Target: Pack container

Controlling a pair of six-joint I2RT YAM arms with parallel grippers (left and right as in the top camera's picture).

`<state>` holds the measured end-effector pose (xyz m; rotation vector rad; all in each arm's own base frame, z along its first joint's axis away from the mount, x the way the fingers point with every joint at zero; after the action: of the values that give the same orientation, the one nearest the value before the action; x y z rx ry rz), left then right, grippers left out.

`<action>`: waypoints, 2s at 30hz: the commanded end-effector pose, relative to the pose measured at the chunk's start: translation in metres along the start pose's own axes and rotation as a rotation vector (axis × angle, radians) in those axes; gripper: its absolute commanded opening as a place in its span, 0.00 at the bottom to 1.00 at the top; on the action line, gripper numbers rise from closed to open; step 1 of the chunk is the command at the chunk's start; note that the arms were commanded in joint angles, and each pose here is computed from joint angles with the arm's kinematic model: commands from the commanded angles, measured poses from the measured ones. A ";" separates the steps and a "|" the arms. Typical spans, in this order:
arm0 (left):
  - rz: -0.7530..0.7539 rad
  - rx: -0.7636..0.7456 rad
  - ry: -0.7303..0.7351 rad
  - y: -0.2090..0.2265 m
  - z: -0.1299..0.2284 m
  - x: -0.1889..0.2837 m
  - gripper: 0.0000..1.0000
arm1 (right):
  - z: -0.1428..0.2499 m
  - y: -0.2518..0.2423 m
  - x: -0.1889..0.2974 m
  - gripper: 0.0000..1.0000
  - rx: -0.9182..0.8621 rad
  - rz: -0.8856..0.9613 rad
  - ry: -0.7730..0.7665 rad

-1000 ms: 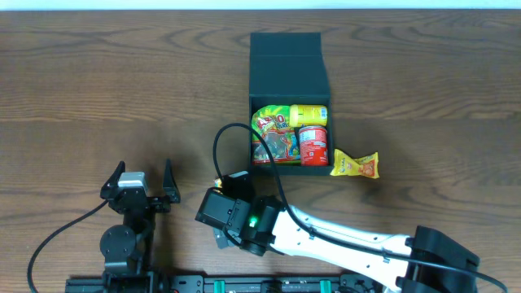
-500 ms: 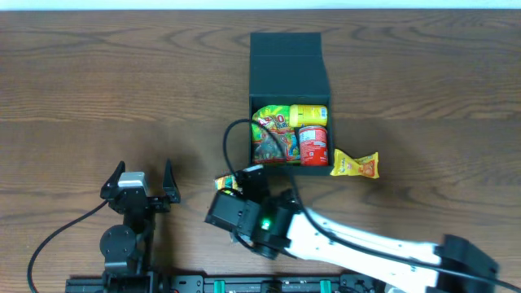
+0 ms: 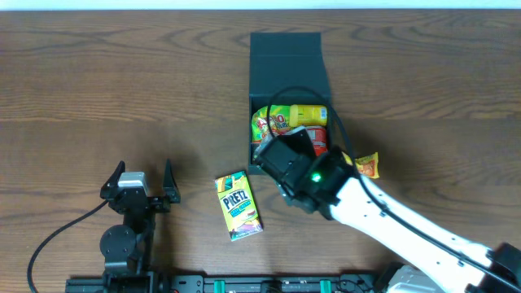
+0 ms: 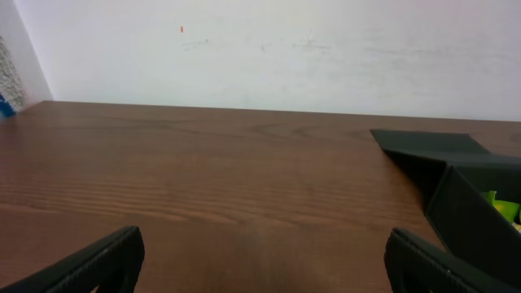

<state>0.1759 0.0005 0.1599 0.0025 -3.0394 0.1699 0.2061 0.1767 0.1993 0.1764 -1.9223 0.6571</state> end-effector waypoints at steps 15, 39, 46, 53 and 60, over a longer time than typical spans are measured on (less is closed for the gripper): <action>-0.011 0.006 0.058 0.002 0.012 0.000 0.95 | 0.031 -0.093 -0.050 0.99 0.389 -0.348 0.236; -0.011 0.006 0.058 0.002 0.013 0.000 0.95 | 0.024 -0.099 -0.159 0.99 0.703 -0.369 0.335; -0.011 0.006 0.058 0.002 0.012 0.000 0.95 | 0.032 -0.093 -0.180 0.99 0.693 -0.318 0.297; -0.011 0.006 0.058 0.002 0.012 0.000 0.95 | 0.047 -0.089 -0.187 0.90 0.702 -0.312 0.328; -0.011 0.006 0.058 0.002 0.013 0.000 0.95 | 0.044 -0.105 -0.190 0.73 0.670 -0.149 0.381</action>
<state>0.1759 0.0005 0.1599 0.0025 -3.0394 0.1699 0.3062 0.0613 0.0750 0.7474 -1.4095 1.0515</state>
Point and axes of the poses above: each gripper's point midway between its finger pads, its own x axis back along the fingers, its own y axis along the line the jaws close on, z = x × y, the point moved 7 cm from there along x, back along the fingers, and after that the axes turned 4 degrees about x, right-handed, at the moved point
